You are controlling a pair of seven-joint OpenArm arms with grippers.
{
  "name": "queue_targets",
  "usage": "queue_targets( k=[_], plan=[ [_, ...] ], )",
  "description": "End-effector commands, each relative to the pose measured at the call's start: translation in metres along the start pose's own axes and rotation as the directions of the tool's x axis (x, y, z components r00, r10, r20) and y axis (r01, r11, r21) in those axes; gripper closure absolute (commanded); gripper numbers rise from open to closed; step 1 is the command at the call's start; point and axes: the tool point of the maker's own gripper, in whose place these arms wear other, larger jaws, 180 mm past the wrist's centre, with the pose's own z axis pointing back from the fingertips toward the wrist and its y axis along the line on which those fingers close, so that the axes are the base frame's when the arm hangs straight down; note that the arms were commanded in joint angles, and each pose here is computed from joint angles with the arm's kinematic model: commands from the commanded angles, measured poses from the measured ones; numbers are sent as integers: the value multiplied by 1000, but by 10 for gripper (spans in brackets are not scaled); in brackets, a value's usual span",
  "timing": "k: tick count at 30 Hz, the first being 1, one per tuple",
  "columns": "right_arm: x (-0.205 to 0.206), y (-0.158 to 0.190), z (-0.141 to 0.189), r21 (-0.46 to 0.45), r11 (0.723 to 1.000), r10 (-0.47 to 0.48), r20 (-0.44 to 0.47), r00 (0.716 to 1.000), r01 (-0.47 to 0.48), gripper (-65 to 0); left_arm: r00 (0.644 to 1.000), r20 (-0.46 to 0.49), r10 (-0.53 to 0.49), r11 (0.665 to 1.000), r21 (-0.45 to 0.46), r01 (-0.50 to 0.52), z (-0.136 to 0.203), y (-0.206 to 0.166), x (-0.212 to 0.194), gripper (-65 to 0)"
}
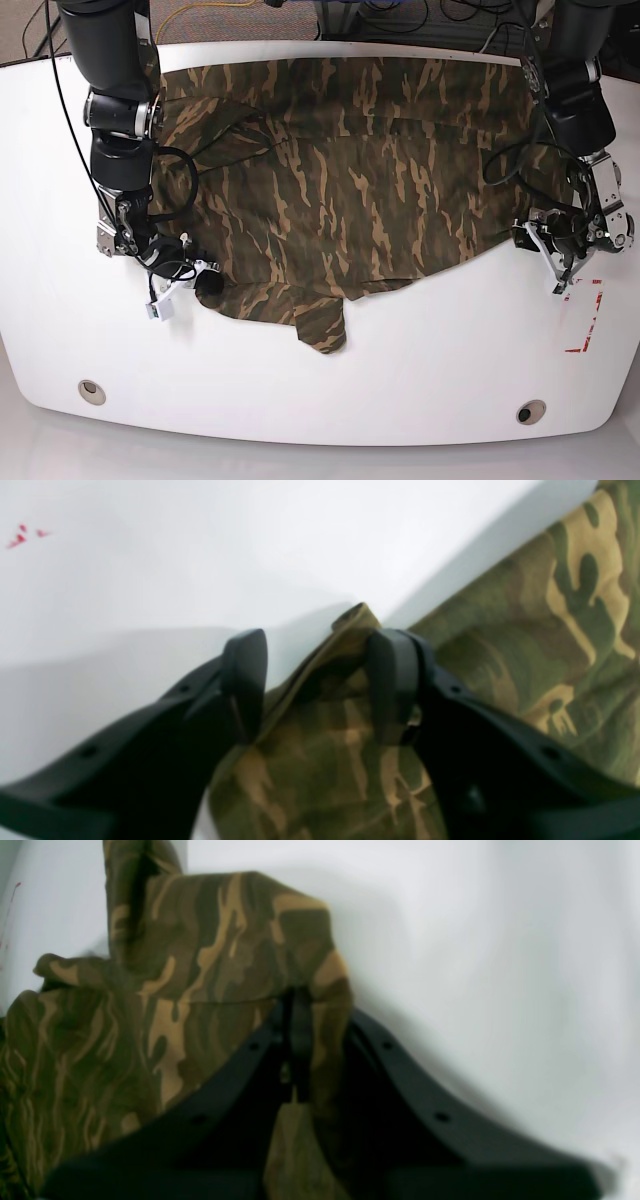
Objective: Layout the t-shirt on the table in an organized manner, then fold the t-shirt properly
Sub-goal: 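Move the left gripper to the hem corner and grasp it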
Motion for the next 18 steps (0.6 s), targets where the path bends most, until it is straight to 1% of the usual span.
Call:
queue_targets(
  k=[1, 2, 3, 6, 11, 18],
  plan=[
    [33, 3, 5, 13, 1000, 16, 77, 997, -18, -48, 999, 34, -11, 1000, 25, 10, 10, 10, 14, -153],
    [33, 3, 5, 13, 1000, 16, 77, 997, -18, -48, 999, 33, -9, 1000, 25, 8, 9, 10, 13, -126],
    [33, 3, 5, 13, 1000, 16, 77, 997, -18, -48, 999, 34, -10, 1000, 26, 9, 10, 10, 14, -86],
    [33, 3, 5, 13, 1000, 16, 77, 997, -18, -48, 999, 41, -8, 1000, 26, 7, 11, 11, 15, -26],
    [33, 3, 5, 13, 1000, 16, 77, 997, -18, -48, 999, 54, 3, 1000, 27, -4, 13, 13, 18, -18],
    [31, 3, 5, 12, 1000, 17, 74, 997, -18, -48, 985, 137, 103, 992, 56, -112, 30, 37, 22, -17]
  ],
)
